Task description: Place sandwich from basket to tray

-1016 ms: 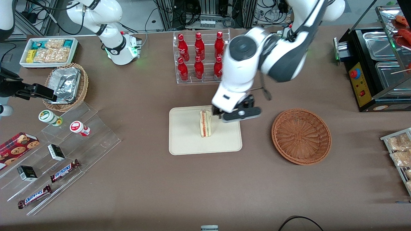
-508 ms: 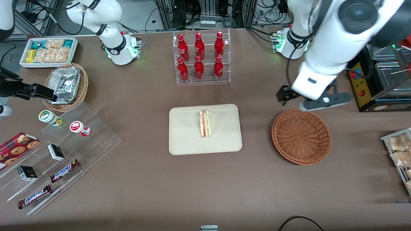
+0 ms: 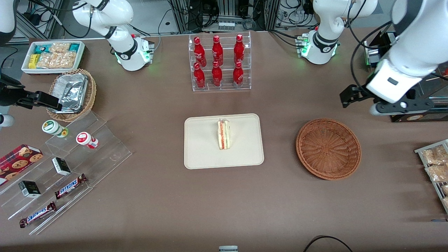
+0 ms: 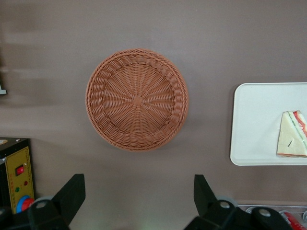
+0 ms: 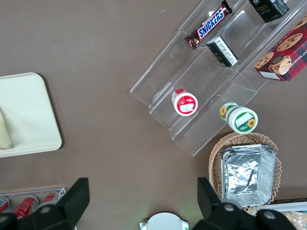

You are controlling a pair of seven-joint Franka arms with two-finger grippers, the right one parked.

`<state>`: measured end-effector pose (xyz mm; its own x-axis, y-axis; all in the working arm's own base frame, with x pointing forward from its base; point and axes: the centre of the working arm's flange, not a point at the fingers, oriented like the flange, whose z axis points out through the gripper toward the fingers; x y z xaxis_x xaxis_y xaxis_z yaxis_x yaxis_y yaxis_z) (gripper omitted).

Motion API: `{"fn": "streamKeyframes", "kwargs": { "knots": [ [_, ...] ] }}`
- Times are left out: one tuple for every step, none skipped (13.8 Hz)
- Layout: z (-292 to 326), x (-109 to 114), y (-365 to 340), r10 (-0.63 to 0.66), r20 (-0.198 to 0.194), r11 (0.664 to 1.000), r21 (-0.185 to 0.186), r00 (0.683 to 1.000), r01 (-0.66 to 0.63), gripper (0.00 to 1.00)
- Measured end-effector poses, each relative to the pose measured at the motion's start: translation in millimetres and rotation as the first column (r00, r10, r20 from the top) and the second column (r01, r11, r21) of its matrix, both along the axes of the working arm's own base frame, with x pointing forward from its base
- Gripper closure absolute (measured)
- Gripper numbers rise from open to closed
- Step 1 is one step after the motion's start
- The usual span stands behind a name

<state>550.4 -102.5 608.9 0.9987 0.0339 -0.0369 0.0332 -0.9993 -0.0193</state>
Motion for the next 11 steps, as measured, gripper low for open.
{"fn": "streamKeyframes", "kwargs": {
  "knots": [
    [0,1,8,-0.002,0.000,1.000,-0.004,1.000,0.002,0.00],
    [1,2,12,-0.003,0.002,1.000,-0.006,1.000,0.003,0.00],
    [3,2,12,-0.008,0.006,1.000,-0.006,1.000,0.008,0.00],
    [5,3,12,-0.017,0.010,1.000,-0.007,1.000,0.017,0.00],
    [5,3,12,-0.023,0.012,1.000,-0.008,1.000,0.023,0.00],
    [6,4,12,-0.027,0.014,1.000,-0.007,1.000,0.027,0.00],
    [6,5,13,-0.026,0.014,1.000,-0.007,1.000,0.027,0.00],
    [6,6,18,-0.022,0.013,1.000,-0.008,1.000,0.022,0.00],
    [6,7,29,-0.029,0.015,1.000,-0.008,0.999,0.029,0.00],
    [8,9,41,-0.050,0.018,0.999,-0.010,0.999,0.050,0.00],
    [9,10,49,-0.064,0.021,0.998,-0.010,0.998,0.064,0.00]
  ]
}}
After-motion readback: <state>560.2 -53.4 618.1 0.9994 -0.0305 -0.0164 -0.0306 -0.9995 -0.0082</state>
